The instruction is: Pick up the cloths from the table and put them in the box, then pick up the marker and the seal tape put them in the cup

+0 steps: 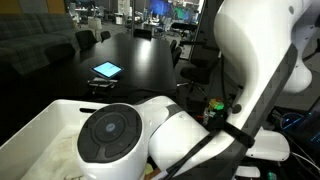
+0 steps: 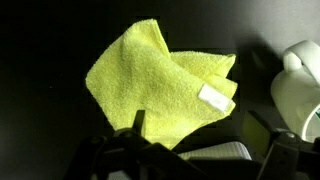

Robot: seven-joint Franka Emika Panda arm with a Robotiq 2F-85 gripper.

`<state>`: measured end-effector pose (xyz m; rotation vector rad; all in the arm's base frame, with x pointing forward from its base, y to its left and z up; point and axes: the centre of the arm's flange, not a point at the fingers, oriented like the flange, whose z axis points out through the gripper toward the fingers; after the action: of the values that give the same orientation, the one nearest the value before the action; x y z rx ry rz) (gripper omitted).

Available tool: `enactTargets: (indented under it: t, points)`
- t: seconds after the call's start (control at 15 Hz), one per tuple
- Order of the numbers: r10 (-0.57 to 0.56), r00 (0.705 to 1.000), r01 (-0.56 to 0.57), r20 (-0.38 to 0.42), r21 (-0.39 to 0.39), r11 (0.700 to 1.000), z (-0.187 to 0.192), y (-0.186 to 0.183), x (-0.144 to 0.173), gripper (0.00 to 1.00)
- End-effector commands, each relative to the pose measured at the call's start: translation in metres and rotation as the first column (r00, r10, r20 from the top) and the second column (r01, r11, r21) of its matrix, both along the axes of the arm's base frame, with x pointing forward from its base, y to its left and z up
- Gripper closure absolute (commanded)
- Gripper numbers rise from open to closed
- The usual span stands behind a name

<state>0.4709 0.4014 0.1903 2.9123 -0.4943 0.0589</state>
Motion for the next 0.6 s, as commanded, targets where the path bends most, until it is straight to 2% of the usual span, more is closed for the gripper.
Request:
enactTargets:
  t: [0.0,0.2,0.53]
  points:
    - [0.047,0.999,-0.047,0.008,-0.026,0.999,-0.002,0.012,0.013,0.0]
    - [0.092,0.996,-0.091,0.006,-0.036,0.995,-0.009,0.022,0.013,0.0]
    - [0.101,0.995,-0.101,-0.009,-0.023,0.995,-0.026,0.025,0.006,0.0]
